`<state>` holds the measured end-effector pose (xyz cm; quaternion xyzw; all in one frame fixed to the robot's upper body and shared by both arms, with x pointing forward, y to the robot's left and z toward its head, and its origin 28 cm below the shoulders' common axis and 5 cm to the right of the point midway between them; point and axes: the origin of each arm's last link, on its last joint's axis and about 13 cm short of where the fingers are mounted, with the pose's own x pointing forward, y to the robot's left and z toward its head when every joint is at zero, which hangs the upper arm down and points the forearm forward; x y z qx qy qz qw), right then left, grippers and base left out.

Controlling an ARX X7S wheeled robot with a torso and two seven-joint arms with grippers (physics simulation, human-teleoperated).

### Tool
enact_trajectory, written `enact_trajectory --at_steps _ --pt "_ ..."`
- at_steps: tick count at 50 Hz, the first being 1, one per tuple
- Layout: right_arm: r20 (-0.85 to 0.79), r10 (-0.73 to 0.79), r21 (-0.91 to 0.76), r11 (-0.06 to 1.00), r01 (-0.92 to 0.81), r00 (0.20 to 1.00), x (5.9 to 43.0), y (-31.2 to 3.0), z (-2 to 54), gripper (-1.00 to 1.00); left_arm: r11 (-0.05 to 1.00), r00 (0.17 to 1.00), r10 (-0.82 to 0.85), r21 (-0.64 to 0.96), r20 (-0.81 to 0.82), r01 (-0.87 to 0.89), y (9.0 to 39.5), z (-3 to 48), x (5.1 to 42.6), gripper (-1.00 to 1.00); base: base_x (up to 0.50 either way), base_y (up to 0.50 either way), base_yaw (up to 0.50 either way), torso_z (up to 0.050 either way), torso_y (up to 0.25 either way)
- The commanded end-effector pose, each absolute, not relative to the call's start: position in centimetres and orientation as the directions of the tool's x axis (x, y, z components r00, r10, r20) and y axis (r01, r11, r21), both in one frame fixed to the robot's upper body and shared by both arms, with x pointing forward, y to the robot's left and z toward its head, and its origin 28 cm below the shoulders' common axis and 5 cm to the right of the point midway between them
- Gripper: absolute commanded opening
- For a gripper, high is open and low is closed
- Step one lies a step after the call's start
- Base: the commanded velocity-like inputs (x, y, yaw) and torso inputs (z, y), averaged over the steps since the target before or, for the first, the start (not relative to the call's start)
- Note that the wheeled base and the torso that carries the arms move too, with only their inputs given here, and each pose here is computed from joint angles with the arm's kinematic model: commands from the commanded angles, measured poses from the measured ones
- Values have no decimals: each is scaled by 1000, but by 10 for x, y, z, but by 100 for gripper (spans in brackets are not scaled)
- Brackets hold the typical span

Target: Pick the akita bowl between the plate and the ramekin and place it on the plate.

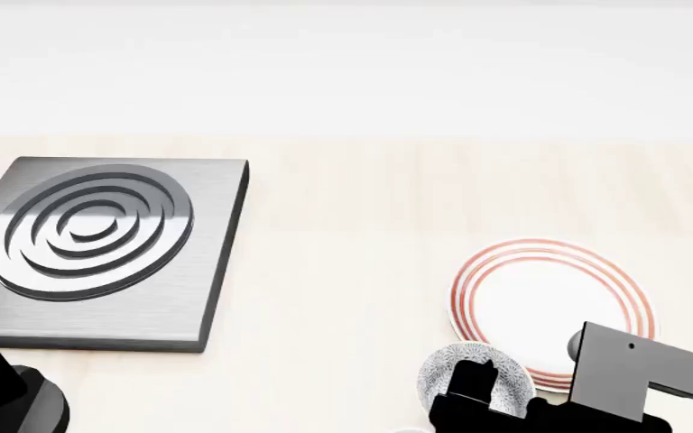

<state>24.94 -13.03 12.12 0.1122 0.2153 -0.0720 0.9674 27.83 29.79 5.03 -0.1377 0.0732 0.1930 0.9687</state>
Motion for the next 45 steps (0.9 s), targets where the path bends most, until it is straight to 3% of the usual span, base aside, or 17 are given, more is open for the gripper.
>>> enact_trajectory --at_steps 1,45 --pt "-467 -81 162 971 176 880 252 -133 118 100 887 914 354 -239 -195 -395 298 50 279 100 0 0 0 0 0" --pt "-544 -79 144 972 185 835 270 -144 102 100 887 914 355 -240 -196 -395 298 50 279 100 0 0 0 0 0"
